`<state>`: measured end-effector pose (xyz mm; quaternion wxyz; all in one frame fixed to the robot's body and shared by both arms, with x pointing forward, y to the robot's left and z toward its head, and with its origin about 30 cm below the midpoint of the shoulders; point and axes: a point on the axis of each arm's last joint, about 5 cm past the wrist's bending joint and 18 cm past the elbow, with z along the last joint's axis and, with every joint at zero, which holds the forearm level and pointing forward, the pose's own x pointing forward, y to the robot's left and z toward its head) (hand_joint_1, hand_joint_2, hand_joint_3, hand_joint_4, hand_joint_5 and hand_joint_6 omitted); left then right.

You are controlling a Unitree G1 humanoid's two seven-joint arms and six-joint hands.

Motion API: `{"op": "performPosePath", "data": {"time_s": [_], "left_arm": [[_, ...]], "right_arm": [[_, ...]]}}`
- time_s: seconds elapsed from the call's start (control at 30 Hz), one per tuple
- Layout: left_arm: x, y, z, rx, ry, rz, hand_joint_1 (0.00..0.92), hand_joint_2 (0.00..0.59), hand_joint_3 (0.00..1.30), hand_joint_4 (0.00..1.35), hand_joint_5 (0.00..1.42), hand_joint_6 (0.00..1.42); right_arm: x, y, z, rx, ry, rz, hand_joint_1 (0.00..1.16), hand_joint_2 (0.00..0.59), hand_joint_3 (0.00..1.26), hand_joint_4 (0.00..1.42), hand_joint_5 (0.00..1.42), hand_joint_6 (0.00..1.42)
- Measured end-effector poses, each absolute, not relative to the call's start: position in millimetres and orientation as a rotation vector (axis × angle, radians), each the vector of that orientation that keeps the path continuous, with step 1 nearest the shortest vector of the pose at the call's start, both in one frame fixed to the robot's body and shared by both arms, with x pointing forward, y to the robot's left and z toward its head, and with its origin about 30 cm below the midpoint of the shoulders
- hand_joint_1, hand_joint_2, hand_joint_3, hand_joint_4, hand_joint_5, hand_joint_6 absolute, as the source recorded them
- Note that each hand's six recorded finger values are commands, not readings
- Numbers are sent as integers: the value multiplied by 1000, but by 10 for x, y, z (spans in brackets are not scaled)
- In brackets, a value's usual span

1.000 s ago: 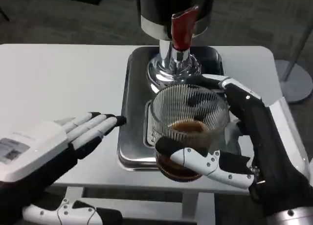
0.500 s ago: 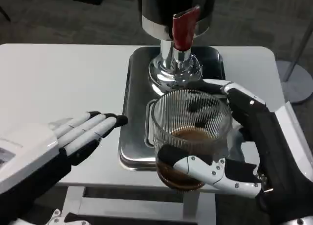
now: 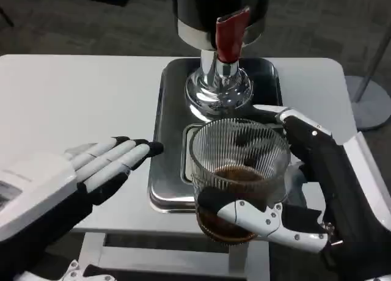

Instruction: Grasp the cup under the faucet to collect the drink, then remove the cup.

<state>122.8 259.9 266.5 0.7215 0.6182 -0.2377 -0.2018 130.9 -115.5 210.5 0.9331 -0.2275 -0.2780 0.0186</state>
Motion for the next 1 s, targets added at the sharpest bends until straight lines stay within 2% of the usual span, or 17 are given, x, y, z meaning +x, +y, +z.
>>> {"op": "performPosePath", "data": {"time_s": [1.0], "left_arm": [[1254,2593,2694,1370,-530,-448,0,58,0,0,0,56]], "right_arm": [[1321,-1156,2118,-473,-576,43,913,151,848,991,1292,1424]]}}
